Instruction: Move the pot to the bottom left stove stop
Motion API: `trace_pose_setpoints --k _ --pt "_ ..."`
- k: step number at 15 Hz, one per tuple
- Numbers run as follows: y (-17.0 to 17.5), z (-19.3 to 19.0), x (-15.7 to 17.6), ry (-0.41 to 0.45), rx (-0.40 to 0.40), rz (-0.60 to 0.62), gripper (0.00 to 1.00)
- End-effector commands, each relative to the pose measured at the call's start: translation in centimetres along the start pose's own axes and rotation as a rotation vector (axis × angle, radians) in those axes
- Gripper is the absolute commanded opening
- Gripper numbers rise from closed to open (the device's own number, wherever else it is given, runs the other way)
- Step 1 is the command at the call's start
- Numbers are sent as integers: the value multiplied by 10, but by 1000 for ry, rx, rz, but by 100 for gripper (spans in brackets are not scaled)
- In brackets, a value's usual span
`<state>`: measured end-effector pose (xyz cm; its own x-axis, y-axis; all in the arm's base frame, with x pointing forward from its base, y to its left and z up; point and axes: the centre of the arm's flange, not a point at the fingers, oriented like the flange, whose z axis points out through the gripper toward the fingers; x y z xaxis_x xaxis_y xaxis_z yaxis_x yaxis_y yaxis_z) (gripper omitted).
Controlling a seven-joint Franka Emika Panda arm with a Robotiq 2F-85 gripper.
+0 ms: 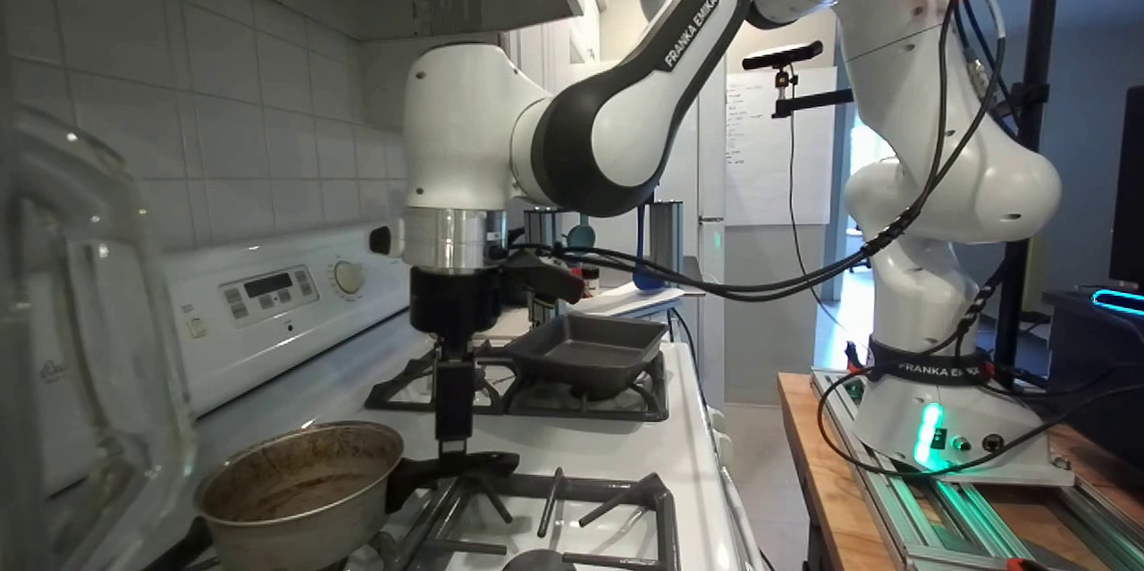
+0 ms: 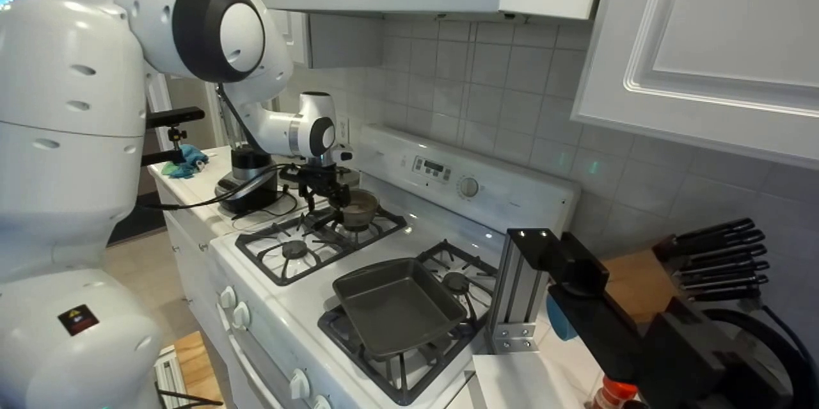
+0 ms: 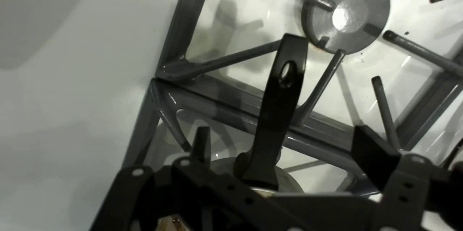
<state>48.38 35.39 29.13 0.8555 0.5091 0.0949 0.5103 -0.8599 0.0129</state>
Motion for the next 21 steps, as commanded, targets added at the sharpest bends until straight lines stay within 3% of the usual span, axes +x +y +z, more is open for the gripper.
trace_pose_setpoints --k 1,4,12,17,21 --pt "-5 17 29 -5 -17 20 90" --pt "-2 25 35 -12 -20 42 57" --pt "-3 25 42 -10 -33 105 3" --pt "-11 15 36 -19 -22 194 7" --pt "-25 -7 22 -11 9 412 7"
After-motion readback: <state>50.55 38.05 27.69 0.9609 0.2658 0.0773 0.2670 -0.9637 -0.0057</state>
